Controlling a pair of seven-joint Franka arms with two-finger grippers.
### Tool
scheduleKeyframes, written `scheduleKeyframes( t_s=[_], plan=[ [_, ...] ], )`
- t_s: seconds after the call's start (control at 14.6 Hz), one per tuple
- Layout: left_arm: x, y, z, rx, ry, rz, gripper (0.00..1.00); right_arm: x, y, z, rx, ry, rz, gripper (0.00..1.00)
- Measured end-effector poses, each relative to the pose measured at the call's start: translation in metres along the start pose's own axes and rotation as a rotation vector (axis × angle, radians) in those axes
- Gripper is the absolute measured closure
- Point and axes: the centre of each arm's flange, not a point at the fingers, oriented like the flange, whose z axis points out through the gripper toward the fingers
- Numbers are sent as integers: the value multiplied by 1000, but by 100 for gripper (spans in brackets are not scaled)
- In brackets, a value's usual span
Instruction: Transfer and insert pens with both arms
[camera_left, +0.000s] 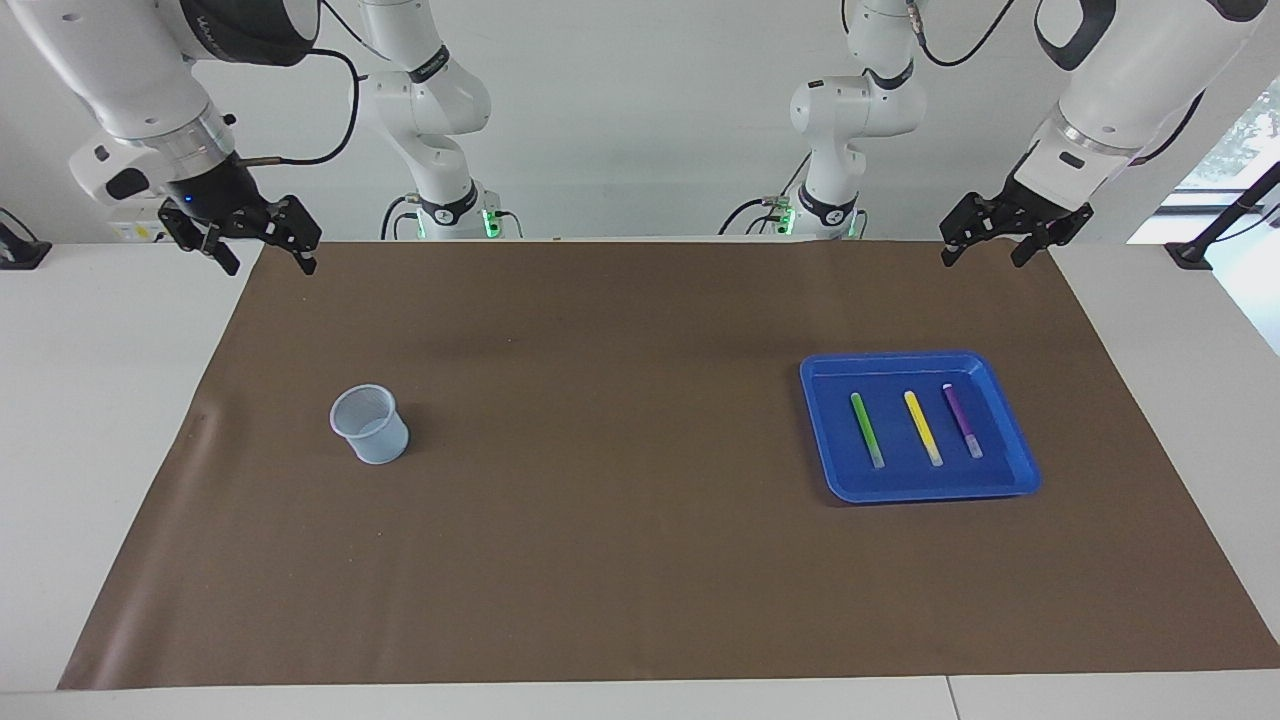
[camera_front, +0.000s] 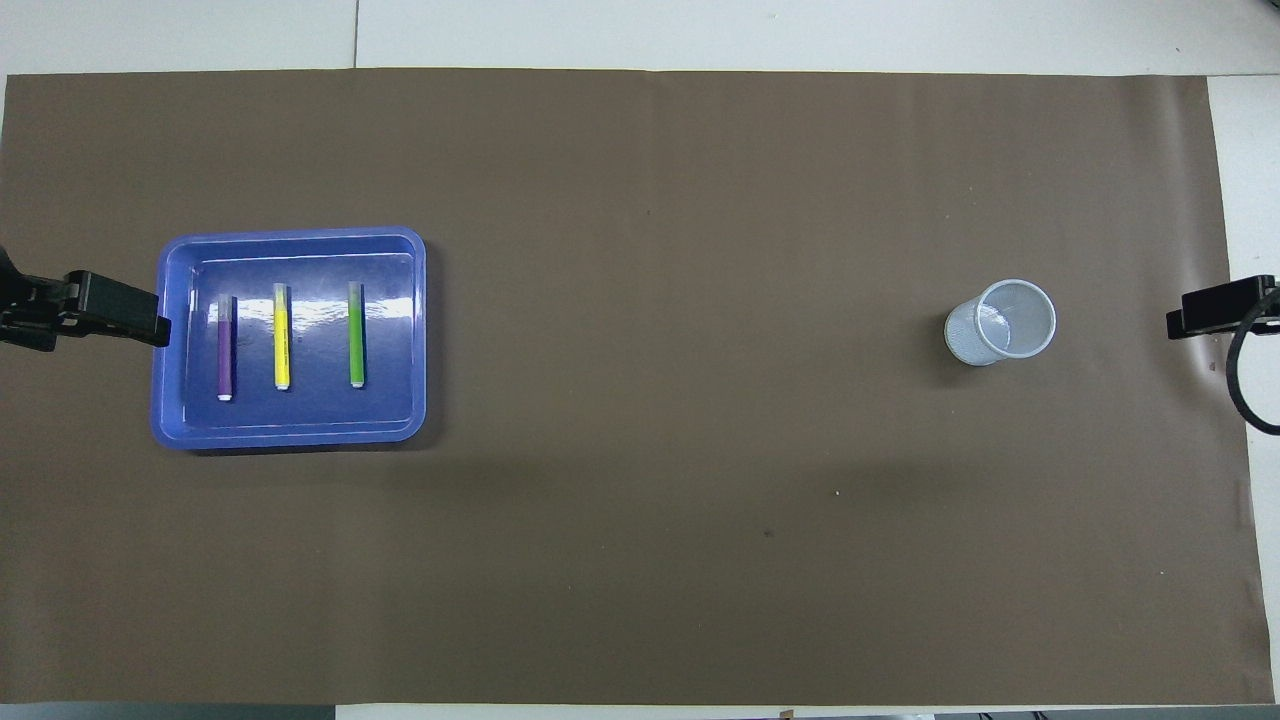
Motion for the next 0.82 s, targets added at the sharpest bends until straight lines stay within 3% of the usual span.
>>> scheduleKeyframes(
  t_s=[0.69,0.82],
  plan=[
    [-2,1,3,1,-18,2,0,0,-1,0,0,0,-1,0],
    [2,5,10,1,5,9,0,0,-3,0,1,0,-4,0]
  ],
)
